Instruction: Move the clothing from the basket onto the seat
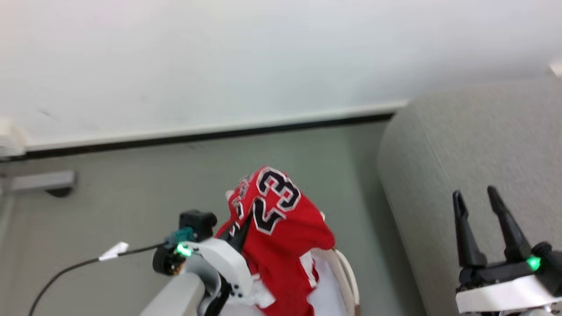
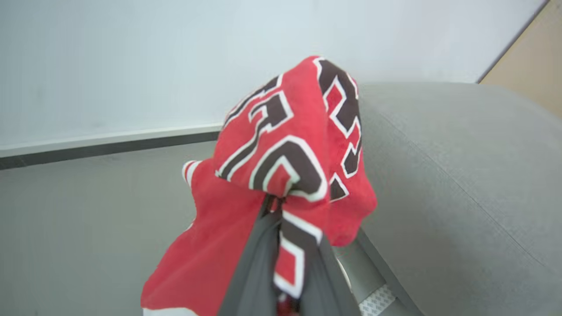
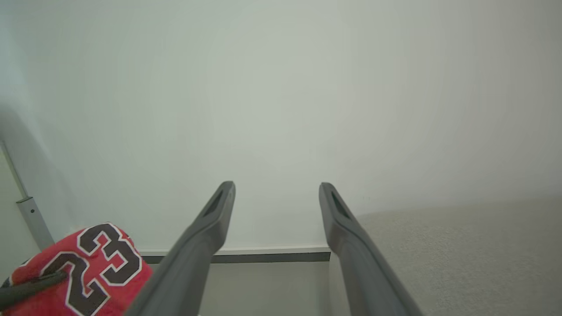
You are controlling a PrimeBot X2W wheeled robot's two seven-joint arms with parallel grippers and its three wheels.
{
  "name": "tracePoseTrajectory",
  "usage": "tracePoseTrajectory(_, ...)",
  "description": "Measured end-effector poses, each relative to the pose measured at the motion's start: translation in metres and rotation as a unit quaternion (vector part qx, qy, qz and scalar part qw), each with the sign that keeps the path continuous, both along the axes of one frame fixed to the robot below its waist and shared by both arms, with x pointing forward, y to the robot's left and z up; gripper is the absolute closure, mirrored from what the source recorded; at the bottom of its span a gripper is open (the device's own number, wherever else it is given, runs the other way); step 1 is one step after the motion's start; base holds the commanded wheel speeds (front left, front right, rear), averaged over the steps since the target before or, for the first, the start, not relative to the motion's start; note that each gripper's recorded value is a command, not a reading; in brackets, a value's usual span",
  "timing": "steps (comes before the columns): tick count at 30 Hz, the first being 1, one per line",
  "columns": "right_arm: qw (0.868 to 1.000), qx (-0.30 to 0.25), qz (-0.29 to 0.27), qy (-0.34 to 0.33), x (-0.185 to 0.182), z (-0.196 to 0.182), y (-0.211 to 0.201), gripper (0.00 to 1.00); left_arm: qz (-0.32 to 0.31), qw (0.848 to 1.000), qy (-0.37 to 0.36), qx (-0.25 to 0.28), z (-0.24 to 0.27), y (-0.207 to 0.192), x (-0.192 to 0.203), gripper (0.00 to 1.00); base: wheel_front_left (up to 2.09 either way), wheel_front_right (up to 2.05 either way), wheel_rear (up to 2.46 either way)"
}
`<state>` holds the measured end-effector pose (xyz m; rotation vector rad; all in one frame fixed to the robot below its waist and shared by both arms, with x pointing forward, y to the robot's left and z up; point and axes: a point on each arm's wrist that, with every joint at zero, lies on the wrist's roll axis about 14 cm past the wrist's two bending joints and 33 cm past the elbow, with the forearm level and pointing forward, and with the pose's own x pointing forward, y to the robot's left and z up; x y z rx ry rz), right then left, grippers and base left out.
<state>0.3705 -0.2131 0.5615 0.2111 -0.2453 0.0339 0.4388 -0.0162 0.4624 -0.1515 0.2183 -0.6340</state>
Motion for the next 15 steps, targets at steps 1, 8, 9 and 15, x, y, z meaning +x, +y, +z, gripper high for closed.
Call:
tracePoseTrajectory(1,1.0,0.003,0.009,-0.003,-0.001,0.001,0.006,0.0,0.007,1.0,-0.017,-0.01,0.014,0.005,0.002,1.0,0.0,0.0,0.0)
tracePoseTrajectory(8,0.998,0.01,0.057,-0.034,-0.003,0.022,0.039,0.0,0.035,0.989,-0.118,-0.079,0.117,0.025,0.008,1.0,0.0,0.0,0.0)
tracePoseTrajectory(9,0.997,0.01,0.061,-0.037,-0.004,0.024,0.042,0.0,0.037,0.987,-0.13,-0.083,0.128,0.027,0.007,1.0,0.0,0.0,0.0)
tracePoseTrajectory(15,0.996,0.016,0.078,-0.049,-0.008,0.031,0.054,0.0,0.042,0.979,-0.176,-0.094,0.171,0.032,0.004,1.0,0.0,0.0,0.0)
